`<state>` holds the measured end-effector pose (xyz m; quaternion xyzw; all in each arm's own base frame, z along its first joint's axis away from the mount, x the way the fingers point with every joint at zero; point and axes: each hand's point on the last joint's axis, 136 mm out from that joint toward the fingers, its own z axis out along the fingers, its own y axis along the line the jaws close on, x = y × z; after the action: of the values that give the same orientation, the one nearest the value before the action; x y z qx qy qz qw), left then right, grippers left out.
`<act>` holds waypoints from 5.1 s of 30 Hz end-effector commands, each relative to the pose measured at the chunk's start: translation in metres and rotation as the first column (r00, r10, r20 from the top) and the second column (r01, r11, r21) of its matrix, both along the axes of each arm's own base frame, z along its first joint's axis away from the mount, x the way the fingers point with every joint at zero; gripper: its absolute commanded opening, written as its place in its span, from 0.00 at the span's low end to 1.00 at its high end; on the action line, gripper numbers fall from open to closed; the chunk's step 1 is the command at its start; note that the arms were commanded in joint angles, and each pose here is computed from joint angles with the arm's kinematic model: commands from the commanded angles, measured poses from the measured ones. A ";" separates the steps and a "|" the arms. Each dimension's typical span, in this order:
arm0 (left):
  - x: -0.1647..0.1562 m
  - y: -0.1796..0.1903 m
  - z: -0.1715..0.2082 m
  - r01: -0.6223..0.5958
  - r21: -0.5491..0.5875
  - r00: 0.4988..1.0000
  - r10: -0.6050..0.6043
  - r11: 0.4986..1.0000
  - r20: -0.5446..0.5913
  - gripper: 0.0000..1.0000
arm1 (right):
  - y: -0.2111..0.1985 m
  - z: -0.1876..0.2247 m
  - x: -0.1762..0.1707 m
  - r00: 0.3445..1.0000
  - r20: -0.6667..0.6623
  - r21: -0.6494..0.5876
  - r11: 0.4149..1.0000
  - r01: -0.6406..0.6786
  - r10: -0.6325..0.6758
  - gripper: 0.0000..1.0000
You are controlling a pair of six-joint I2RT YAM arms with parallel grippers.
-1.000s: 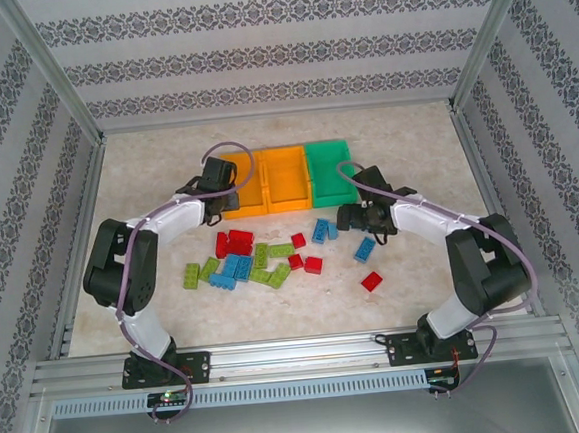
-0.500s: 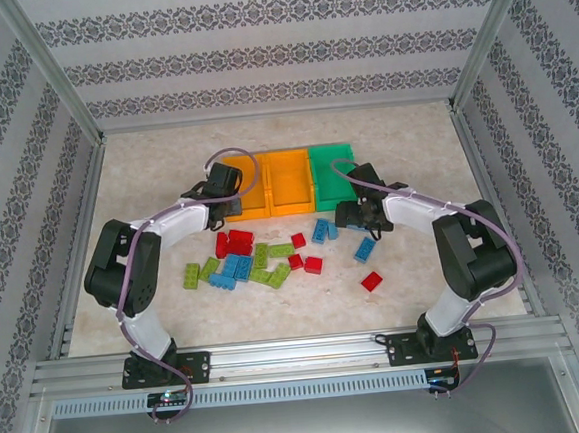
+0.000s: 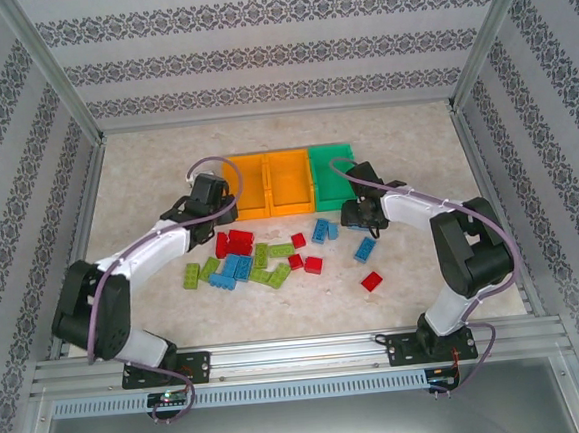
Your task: Sort the legos into containers by color
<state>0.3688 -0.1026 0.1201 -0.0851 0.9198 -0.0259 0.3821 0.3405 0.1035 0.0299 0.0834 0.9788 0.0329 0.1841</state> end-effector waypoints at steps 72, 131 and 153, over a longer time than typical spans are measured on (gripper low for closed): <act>-0.055 -0.079 -0.056 0.387 0.110 0.911 -0.361 0.915 -0.201 0.94 | 0.031 0.051 -0.022 0.977 0.190 0.037 0.993 -0.109 0.100 0.95; -0.026 -0.071 -0.088 0.348 0.046 0.915 -0.329 0.936 -0.233 0.52 | 0.004 0.037 -0.037 0.986 0.168 0.063 0.998 -0.032 0.021 0.95; -0.022 -0.067 -0.049 0.332 0.063 0.935 -0.320 0.941 -0.150 0.87 | 0.001 0.044 -0.038 0.982 0.188 0.050 0.998 -0.025 0.016 0.95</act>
<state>0.3390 -0.1772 0.0616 0.0886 0.9466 -0.0625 0.3037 0.3026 0.1082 0.0692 0.0635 0.9594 0.0711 0.2656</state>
